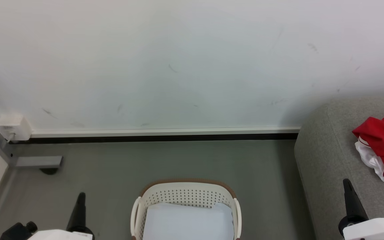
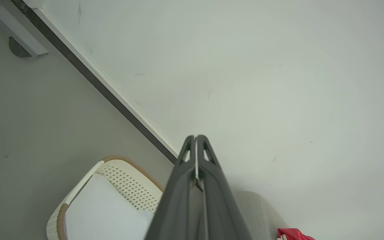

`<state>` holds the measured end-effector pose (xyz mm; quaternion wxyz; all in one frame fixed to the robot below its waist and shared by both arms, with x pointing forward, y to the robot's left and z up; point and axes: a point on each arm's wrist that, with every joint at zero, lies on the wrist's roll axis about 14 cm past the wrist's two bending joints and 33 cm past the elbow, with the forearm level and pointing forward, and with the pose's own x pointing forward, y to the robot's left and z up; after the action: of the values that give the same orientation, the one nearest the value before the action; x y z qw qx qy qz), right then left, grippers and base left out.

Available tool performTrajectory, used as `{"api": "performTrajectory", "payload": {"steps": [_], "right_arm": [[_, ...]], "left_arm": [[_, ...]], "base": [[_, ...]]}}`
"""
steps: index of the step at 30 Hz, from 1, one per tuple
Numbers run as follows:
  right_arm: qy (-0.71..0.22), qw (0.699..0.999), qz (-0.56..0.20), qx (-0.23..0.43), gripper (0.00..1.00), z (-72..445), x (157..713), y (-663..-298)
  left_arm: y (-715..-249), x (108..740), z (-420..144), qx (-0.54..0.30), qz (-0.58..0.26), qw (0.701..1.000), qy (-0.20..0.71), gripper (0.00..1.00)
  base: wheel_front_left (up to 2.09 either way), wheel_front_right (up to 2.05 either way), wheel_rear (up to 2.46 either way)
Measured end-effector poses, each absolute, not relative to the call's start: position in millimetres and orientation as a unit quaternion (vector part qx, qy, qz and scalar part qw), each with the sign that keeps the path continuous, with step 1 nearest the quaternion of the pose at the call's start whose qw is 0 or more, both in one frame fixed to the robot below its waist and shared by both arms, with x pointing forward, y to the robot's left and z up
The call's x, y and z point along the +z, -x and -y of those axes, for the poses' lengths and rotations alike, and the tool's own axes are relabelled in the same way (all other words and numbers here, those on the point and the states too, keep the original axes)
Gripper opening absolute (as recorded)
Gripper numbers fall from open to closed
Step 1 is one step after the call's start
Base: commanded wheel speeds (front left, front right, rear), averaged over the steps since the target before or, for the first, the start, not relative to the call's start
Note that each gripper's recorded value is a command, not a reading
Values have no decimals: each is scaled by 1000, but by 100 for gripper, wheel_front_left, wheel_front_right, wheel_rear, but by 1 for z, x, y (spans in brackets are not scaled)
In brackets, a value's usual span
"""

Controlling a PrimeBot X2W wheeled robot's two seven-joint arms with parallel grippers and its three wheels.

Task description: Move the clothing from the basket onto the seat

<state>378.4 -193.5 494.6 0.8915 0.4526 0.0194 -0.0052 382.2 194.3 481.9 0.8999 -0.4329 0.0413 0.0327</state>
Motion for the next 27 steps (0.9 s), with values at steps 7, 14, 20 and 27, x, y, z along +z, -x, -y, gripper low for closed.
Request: {"api": "performTrajectory", "payload": {"steps": [7,14,20,27], "right_arm": [[-488,873,-18,-8,0,195,496,-380],[-518,855,-17,-9,0,196,498,-381],[-542,840,-16,-11,0,197,498,-382],[-567,823,-14,-12,0,198,499,-383]], "left_arm": [[-383,484,-195,33,-39,880,472,0],[-384,486,-194,30,-38,861,507,0],[-385,487,-194,29,-36,845,533,0],[-385,489,-195,27,-33,827,560,0]], "base": [[0,0,0],[0,0,0],[0,0,0],[0,0,0]]}}
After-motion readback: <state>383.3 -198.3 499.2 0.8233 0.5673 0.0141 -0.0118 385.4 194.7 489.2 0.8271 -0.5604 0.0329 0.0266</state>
